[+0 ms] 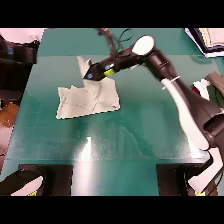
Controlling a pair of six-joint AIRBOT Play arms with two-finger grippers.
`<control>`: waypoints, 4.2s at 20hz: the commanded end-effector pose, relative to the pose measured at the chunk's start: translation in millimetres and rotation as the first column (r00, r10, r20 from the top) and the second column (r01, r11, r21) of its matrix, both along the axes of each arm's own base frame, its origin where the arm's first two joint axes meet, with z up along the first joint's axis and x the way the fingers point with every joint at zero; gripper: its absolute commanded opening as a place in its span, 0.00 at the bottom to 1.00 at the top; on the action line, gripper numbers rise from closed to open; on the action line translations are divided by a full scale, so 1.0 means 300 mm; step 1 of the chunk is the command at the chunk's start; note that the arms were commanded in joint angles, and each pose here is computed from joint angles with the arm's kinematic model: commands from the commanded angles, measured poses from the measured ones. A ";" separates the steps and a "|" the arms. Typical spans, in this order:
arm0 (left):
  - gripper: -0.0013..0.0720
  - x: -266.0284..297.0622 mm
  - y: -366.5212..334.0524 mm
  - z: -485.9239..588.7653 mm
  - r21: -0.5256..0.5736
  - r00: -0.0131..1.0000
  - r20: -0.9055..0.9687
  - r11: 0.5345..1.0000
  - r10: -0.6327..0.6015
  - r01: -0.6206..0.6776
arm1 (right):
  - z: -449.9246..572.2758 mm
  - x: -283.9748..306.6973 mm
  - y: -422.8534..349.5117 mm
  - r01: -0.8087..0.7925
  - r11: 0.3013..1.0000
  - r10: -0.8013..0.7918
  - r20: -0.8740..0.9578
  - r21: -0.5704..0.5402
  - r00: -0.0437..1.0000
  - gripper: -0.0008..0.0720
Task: Fold the shirts.
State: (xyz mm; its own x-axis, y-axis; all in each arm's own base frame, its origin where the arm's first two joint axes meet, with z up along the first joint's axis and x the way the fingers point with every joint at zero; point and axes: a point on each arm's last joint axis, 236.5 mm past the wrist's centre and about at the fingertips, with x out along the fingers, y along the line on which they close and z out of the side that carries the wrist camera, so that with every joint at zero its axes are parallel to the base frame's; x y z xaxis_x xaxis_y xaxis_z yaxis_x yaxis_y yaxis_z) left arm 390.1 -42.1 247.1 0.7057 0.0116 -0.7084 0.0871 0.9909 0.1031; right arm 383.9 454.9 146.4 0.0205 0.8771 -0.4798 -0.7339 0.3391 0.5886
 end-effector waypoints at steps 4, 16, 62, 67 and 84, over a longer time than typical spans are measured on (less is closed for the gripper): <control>0.06 -0.085 0.057 -0.004 0.036 0.998 -0.060 0.999 0.027 -0.025 | -0.183 -0.047 0.234 0.023 1.000 -0.023 -0.011 0.013 1.000 0.03; 0.06 -0.097 0.020 -0.019 -0.020 0.996 -0.084 1.000 0.015 -0.017 | -0.250 -0.072 0.052 -0.090 0.986 0.096 0.037 -0.140 0.995 0.79; 0.06 -0.118 -0.045 -0.183 -0.076 0.977 -0.213 0.997 -0.031 0.015 | 0.073 0.596 -1.709 0.828 0.546 -0.814 0.153 -0.129 0.560 0.03; 0.06 -0.141 -0.085 -0.193 -0.121 0.968 -0.242 0.992 -0.064 0.035 | 0.082 0.513 -2.122 0.931 0.344 -0.918 0.163 -0.121 0.361 0.03; 0.06 -0.152 -0.096 -0.198 -0.136 0.964 -0.256 0.990 -0.072 0.037 | 0.523 0.236 -2.310 0.982 0.189 -0.872 0.460 0.005 0.165 0.03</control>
State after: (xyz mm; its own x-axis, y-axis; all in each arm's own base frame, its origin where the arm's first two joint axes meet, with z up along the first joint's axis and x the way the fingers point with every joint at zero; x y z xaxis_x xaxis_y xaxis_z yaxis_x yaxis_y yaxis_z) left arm 343.3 -70.6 187.0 0.4887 -0.1239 -0.8636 0.1466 0.9875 -0.0587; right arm 476.9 -241.5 279.6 0.9040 -0.0432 -0.4253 0.1534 0.9614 0.2285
